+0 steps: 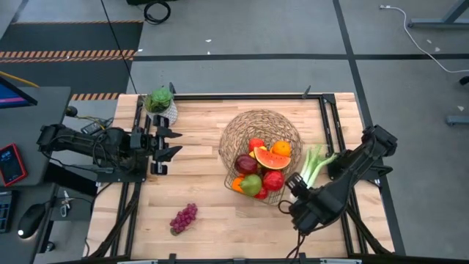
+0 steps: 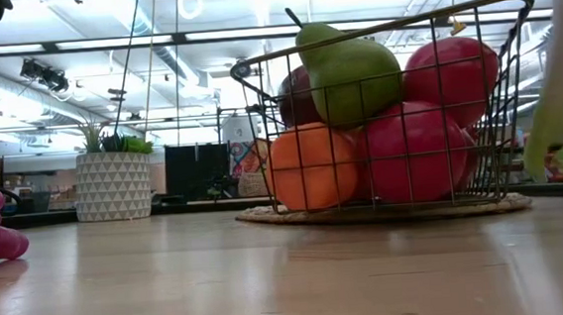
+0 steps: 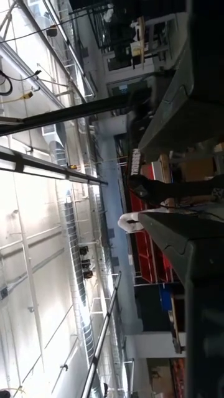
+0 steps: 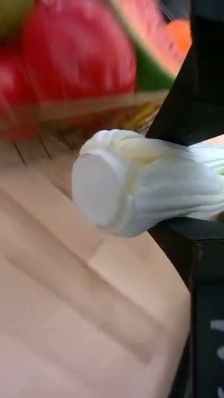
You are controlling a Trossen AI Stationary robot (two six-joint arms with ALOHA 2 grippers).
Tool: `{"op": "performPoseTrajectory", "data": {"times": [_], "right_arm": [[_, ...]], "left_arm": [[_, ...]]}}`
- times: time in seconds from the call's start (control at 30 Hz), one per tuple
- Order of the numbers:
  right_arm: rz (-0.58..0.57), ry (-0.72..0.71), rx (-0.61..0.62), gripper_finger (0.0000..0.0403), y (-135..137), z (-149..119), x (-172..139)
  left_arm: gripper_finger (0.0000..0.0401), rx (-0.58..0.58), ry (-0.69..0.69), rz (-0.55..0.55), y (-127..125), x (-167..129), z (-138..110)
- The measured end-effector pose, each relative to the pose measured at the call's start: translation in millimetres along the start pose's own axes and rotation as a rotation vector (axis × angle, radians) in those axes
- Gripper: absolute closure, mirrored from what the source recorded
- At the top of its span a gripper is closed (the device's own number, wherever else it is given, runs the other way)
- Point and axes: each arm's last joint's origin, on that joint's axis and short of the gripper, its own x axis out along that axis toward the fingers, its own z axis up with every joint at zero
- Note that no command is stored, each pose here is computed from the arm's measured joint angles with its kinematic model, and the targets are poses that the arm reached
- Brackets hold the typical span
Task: Build produce basket
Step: Put the celery into the wire basket
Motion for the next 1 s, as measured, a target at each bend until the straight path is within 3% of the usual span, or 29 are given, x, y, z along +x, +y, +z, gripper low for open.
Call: {"op": "performPoseTrajectory", "data": {"times": [0.17, 0.43, 0.7, 0.83, 1.0], "right_arm": [[-0.020, -0.117, 0.134, 0.0229, -14, 2, -43], [-0.113, -0.377, 0.248, 0.0229, -39, 0, -106], [-0.070, -0.561, 0.422, 0.0229, -57, -32, -145], [-0.028, -0.686, 0.608, 0.0229, -67, -52, -161], [0.017, -0.858, 0.940, 0.0229, -86, -74, -178]], "left_arm": [[0.0229, -0.026, -0.002, 0.000, 0, 0, 0], [0.0229, -0.051, -0.002, 0.000, 0, 0, 0], [0.0229, -0.051, -0.002, 0.000, 0, 0, 0], [0.0229, -0.051, -0.002, 0.000, 0, 0, 0], [0.0229, -0.051, -0.001, 0.000, 0, 0, 0]]}}
